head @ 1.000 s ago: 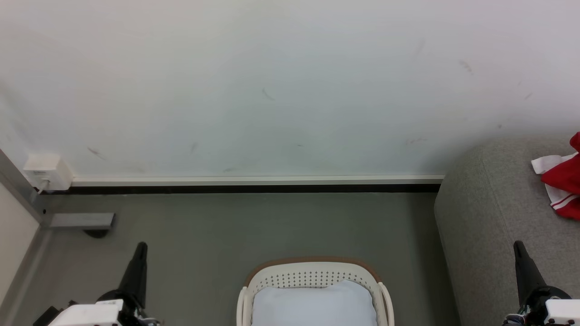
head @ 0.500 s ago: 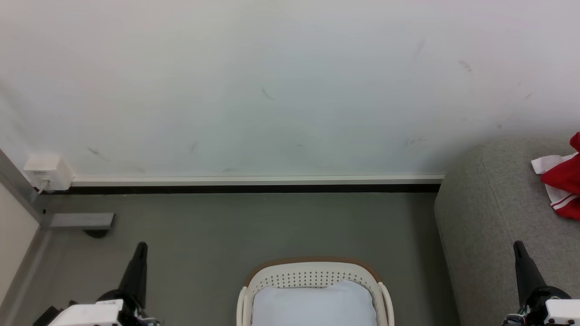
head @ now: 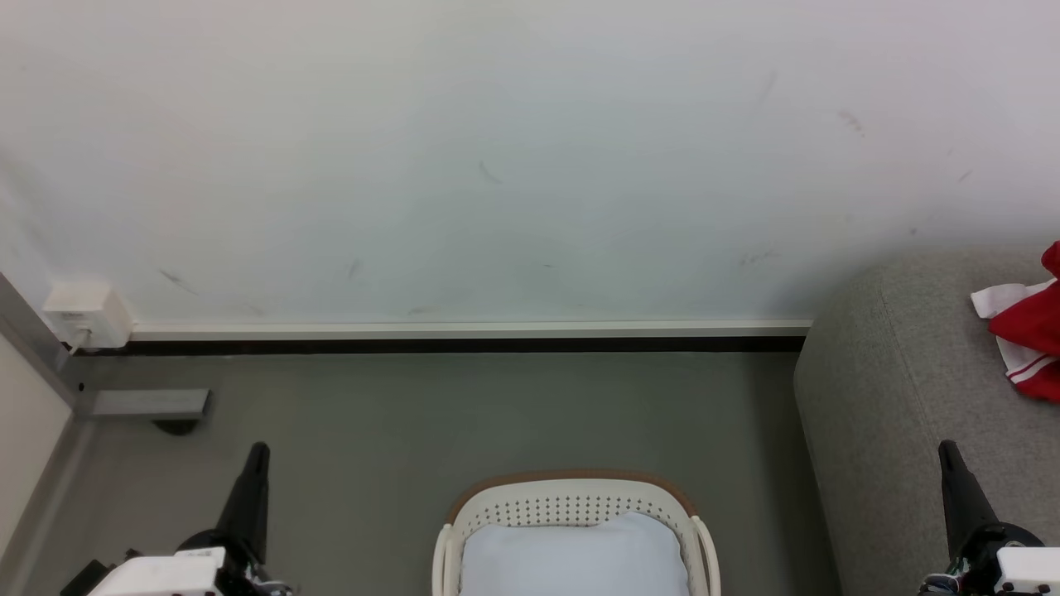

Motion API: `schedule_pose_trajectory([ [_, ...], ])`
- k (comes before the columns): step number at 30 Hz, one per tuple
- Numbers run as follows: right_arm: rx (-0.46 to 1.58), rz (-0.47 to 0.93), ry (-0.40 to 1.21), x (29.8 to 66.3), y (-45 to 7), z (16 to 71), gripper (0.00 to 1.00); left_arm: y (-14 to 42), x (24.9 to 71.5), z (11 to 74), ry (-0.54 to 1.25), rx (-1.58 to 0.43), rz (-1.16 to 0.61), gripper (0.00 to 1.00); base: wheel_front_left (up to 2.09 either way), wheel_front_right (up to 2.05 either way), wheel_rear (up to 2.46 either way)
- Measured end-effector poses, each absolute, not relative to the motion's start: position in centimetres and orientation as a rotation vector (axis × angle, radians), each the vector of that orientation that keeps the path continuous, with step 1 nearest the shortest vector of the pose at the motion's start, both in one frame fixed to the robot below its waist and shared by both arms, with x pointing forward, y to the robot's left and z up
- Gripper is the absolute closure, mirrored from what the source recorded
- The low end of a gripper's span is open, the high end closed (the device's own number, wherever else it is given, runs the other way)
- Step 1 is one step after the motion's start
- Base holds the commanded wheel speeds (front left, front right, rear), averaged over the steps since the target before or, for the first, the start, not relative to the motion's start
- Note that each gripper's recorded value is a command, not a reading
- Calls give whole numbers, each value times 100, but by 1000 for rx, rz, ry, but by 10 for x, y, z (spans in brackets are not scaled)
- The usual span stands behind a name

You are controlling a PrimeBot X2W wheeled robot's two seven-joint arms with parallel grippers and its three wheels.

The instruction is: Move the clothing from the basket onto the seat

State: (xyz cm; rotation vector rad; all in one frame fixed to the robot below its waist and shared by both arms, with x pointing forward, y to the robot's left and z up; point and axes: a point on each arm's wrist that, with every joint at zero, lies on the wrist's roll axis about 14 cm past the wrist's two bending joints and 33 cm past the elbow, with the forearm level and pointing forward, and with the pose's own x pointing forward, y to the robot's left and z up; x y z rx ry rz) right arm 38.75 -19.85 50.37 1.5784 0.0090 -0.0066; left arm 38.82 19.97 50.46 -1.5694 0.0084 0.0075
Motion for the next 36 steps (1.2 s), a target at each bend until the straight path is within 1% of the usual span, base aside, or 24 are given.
schedule_pose_trajectory([
  [36,1578,-7,9,387,-199,504,100,200,388,505,8,-1569,7,100,0,0,0],
])
